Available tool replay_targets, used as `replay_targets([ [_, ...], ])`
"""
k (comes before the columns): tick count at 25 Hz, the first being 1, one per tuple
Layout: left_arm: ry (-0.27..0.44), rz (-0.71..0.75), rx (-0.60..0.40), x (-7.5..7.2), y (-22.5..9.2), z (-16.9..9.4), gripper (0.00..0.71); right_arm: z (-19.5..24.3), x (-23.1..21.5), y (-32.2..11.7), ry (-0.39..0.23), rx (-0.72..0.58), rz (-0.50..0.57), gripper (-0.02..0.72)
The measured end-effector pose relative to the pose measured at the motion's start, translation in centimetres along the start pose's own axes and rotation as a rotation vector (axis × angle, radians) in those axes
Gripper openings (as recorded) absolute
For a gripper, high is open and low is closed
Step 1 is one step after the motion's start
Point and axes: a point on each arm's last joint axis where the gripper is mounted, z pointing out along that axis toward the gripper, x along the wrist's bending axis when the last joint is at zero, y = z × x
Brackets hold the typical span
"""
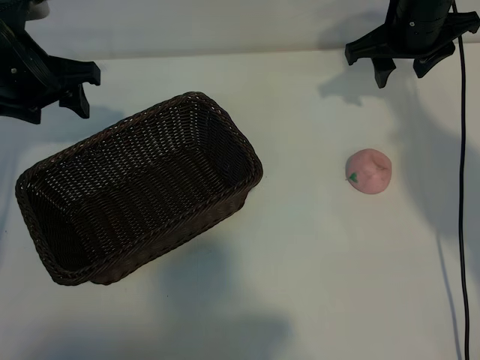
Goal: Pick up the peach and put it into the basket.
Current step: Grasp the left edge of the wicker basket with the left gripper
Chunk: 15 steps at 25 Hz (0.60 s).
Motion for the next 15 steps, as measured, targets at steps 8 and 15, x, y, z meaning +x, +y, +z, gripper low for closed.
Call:
replay_targets([
  [8, 0.006, -0.123, 0.014, 0.7, -3.9, -0.7, 0.59, 0.0, 0.0, 0.0, 0.0, 0.0, 0.0, 0.539],
  [15, 0.007, -0.263, -0.016, 1.9, -9.3, -1.2, 0.59, 0.0, 0.0, 0.0, 0.0, 0.0, 0.0, 0.539],
])
